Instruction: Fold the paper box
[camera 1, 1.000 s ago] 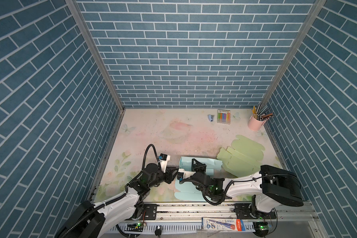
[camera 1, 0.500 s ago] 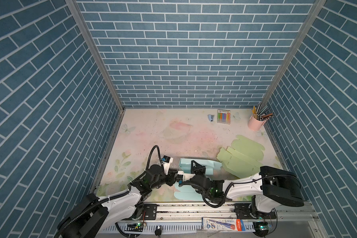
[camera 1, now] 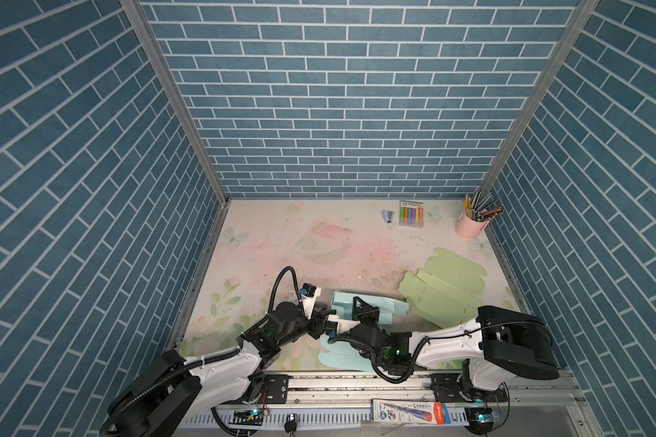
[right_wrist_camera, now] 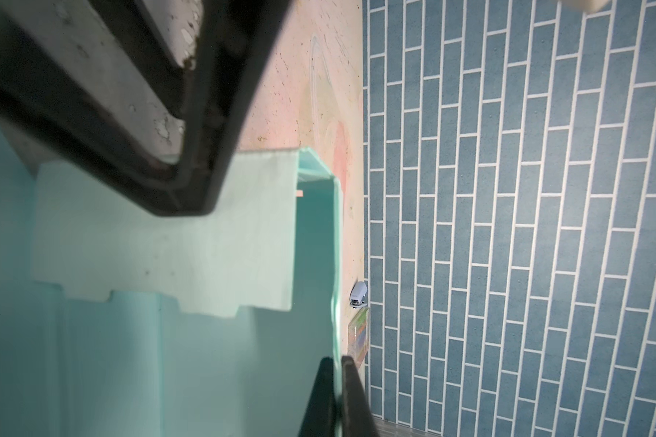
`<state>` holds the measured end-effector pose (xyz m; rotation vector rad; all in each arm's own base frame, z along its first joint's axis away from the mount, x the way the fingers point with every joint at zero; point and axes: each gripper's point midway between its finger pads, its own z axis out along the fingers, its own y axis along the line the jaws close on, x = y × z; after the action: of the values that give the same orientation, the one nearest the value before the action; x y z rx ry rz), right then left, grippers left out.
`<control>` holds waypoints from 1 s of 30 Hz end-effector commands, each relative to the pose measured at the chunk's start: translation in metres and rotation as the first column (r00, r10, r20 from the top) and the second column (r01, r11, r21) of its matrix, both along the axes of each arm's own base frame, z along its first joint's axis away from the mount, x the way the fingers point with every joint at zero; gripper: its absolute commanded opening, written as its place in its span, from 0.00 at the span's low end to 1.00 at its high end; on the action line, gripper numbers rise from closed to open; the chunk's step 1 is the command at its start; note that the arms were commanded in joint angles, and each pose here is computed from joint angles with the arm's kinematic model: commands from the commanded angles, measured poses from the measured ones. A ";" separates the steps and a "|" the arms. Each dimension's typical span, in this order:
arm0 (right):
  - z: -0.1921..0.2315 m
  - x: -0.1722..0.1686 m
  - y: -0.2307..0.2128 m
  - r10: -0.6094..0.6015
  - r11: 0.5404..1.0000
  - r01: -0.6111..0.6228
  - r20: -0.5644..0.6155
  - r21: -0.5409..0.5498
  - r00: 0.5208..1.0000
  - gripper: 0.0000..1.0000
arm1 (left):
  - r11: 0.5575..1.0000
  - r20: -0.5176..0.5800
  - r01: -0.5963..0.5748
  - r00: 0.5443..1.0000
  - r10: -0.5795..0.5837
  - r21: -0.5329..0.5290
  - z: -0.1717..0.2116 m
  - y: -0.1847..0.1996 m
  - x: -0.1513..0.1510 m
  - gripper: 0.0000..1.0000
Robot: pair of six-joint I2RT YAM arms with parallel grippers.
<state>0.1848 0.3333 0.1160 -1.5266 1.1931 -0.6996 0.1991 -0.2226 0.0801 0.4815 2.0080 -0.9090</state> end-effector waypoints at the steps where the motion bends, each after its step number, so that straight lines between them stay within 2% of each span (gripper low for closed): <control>1: -0.002 -0.010 0.008 0.036 0.999 -0.035 -0.047 0.023 0.998 0.00 | 0.999 0.118 -0.014 0.993 0.020 -0.044 0.026 -0.005 0.012 0.44; 6: 0.002 -0.011 0.009 0.047 0.998 -0.045 -0.058 0.044 0.997 0.00 | 0.999 0.145 -0.015 0.989 0.019 -0.032 0.023 -0.008 0.014 0.42; 10: 0.003 -0.013 0.009 0.057 0.997 -0.052 -0.079 0.065 0.995 0.00 | 0.999 0.156 -0.031 0.987 0.028 0.013 0.018 -0.011 0.015 0.29; 21: 0.008 -0.019 0.016 0.081 0.985 -0.059 -0.134 0.161 0.988 0.00 | 0.997 0.217 -0.041 0.976 0.024 0.071 0.013 -0.015 0.013 0.24; 26: 0.018 -0.025 0.017 0.085 0.968 -0.033 -0.200 0.250 0.976 0.17 | 0.993 0.269 -0.059 0.963 0.030 0.098 0.016 -0.013 0.010 0.17; 30: 0.034 -0.038 0.018 0.147 0.923 -0.016 -0.311 0.385 0.939 0.34 | 0.990 0.302 -0.091 0.952 0.054 0.109 0.019 -0.007 0.011 0.15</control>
<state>0.1591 0.3406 0.1261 -1.4808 1.3255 -0.3607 0.2047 -0.2356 0.0885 0.5958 1.8512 -0.6823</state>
